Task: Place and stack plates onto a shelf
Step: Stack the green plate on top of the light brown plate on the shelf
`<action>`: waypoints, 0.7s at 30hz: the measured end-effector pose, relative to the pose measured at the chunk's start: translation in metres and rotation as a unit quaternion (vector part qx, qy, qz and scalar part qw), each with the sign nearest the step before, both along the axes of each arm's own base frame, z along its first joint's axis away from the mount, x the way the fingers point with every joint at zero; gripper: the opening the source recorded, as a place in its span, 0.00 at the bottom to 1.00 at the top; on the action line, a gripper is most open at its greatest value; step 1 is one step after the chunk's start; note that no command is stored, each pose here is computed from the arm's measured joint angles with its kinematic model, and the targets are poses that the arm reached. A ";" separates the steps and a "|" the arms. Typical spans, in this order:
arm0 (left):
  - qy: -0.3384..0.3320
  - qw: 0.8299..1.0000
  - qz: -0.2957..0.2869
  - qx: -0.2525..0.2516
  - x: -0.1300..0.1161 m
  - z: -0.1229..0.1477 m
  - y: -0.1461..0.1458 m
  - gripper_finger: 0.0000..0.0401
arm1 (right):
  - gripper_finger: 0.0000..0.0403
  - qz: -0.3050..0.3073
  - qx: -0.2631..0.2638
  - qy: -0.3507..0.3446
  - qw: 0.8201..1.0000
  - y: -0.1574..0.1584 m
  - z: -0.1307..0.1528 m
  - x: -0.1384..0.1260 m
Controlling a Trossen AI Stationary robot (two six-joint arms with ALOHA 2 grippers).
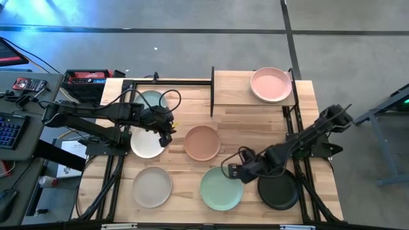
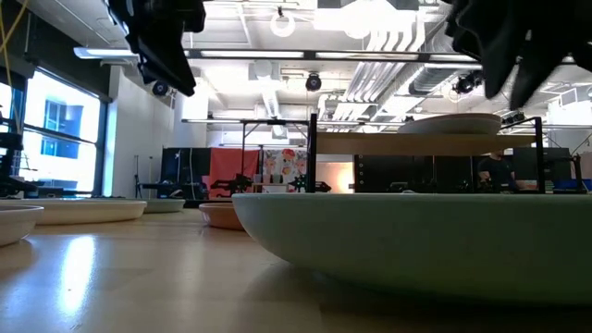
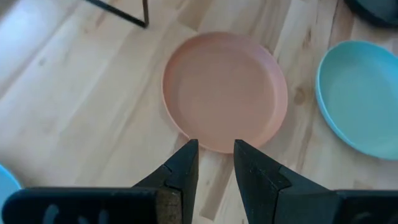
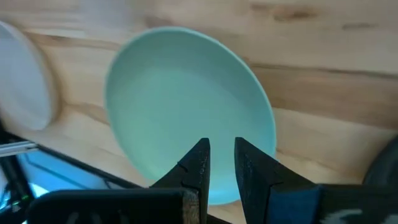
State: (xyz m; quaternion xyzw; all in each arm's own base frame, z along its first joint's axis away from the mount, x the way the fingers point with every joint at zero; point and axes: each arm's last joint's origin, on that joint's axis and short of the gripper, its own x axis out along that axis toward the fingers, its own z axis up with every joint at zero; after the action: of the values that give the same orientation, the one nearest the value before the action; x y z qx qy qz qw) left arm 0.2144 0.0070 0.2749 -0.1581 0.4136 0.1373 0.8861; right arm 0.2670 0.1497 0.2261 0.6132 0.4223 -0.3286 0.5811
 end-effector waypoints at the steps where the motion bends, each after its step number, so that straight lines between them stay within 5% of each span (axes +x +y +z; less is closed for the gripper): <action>1: 0.004 1.000 -0.003 -0.004 0.000 -0.001 0.000 0.22 | 0.13 -0.001 0.000 0.004 1.000 0.003 -0.003 0.000; 21: 0.002 0.999 -0.037 -0.005 0.001 -0.001 -0.015 0.22 | 0.13 0.053 -0.055 0.093 0.993 0.016 -0.056 0.009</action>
State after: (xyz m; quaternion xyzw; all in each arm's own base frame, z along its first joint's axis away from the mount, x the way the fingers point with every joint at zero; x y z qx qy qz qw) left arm 0.2154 -0.0077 0.2737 -0.1471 0.4220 0.1027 0.8887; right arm 0.2763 0.1654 0.1696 0.5239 0.4878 -0.3756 0.5887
